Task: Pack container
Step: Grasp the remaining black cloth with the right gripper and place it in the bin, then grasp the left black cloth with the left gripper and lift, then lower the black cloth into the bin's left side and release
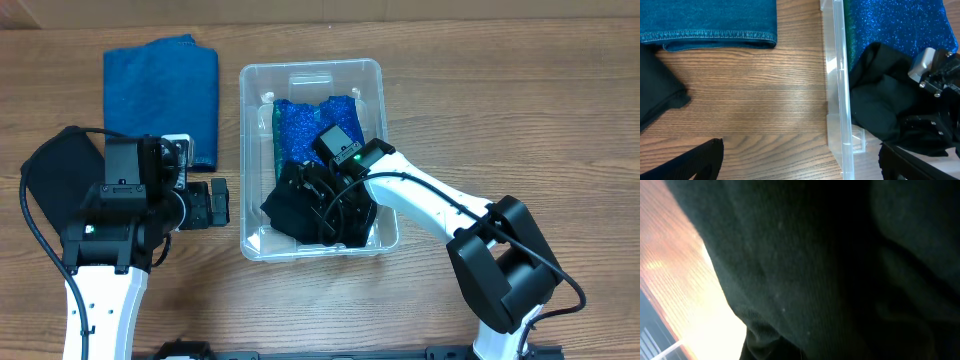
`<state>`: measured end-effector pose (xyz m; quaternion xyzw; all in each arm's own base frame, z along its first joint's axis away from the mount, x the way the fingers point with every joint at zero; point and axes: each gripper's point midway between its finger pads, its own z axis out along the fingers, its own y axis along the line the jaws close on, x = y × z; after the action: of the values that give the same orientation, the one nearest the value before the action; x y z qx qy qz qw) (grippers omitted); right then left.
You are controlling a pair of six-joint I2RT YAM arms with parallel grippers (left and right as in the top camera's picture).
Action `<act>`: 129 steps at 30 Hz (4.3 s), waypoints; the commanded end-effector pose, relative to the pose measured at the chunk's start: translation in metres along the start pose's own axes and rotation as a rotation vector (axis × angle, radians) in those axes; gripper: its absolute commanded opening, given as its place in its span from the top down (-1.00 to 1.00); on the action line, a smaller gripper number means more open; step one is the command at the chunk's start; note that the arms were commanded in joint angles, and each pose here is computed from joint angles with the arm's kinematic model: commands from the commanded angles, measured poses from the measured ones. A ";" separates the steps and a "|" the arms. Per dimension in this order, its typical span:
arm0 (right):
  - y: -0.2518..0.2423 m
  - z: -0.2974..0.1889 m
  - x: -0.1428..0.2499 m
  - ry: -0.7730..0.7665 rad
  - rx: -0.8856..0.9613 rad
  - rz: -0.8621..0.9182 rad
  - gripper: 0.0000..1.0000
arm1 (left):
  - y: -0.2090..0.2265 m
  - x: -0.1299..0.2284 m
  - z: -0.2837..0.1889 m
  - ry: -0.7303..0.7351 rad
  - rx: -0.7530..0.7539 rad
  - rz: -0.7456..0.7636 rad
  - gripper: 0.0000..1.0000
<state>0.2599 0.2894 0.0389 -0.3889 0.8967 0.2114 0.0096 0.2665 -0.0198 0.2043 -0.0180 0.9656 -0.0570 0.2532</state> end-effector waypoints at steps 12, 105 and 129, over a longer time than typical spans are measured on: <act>-0.036 -0.299 -0.025 -0.592 0.422 0.278 -1.00 | 0.101 0.005 -0.028 -0.042 -0.283 -0.449 -1.00; -0.144 -0.319 0.073 -0.516 0.547 0.801 -1.00 | -0.114 -0.174 0.061 0.009 -0.053 -0.021 0.00; -0.144 -0.319 0.074 -0.514 0.548 0.798 -1.00 | -0.035 -0.167 -0.018 -0.013 -0.182 -0.120 -1.00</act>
<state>0.3567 0.0275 0.2624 0.0621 0.9657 0.0435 0.2484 0.4167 -0.0967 0.2717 -0.0419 0.9743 -0.0058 0.2214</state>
